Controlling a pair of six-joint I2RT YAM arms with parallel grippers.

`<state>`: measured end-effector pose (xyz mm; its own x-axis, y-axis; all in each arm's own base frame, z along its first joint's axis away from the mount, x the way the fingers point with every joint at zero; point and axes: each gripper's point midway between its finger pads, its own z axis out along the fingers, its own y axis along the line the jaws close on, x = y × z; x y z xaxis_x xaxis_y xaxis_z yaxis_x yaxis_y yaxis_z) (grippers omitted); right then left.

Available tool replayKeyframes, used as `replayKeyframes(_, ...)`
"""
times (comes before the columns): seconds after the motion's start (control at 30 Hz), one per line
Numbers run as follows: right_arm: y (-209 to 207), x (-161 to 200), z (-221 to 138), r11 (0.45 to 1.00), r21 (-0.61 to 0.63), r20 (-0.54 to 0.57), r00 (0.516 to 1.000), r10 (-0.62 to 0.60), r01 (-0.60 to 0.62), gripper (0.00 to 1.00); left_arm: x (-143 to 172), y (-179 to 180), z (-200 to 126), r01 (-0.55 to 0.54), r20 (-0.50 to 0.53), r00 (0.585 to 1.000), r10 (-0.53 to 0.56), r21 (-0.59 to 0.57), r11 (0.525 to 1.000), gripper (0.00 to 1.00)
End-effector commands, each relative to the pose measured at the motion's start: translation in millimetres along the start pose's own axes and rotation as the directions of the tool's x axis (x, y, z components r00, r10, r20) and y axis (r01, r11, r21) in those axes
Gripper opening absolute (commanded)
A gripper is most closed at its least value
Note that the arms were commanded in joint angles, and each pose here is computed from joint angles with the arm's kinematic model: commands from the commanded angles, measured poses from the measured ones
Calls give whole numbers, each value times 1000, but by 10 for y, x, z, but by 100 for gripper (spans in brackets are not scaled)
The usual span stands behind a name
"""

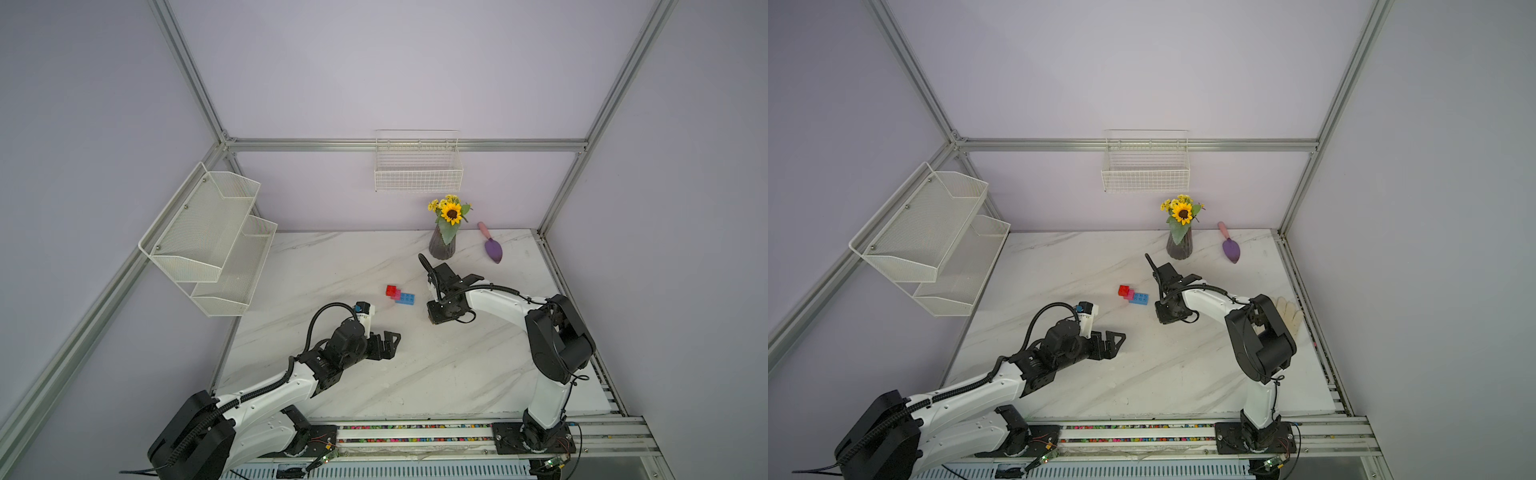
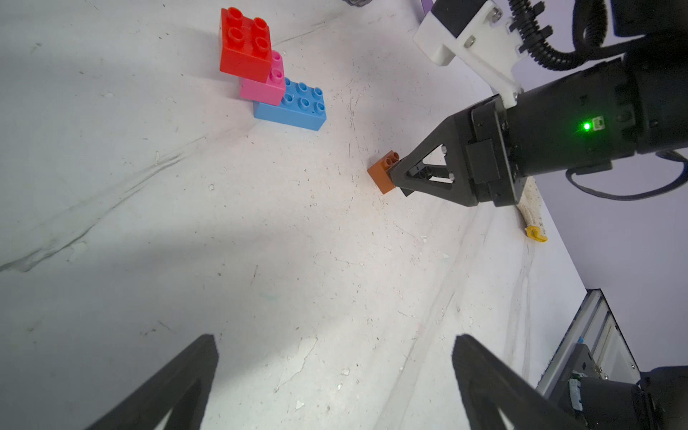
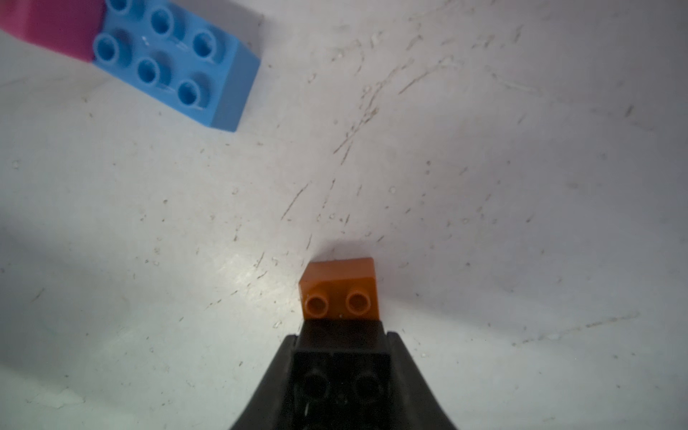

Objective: Assemble the letter v with lego
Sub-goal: Assemble the lego brick with the lego brick.

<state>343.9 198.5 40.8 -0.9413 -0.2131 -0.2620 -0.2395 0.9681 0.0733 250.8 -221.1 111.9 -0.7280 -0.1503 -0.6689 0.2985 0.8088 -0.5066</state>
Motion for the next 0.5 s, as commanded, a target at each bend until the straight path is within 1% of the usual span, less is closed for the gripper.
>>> replayKeyframes(0.0, -442, 871, 234, 981, 182, -319, 940, 118, -61, 15, -203, -96, -40, -18, 48, 999, 17, 16, 1000, 100)
replayKeyframes(0.3, -341, 969, 238, 985, 138, -366, 920, 144, -99, 15, -240, -107, -16, -29, 47, 999, 28, 17, 999, 100)
replayKeyframes(0.47, -374, 997, 173, 982, 160, -373, 915, 157, -103, 15, -250, -109, -12, -25, 49, 999, 24, 21, 999, 100)
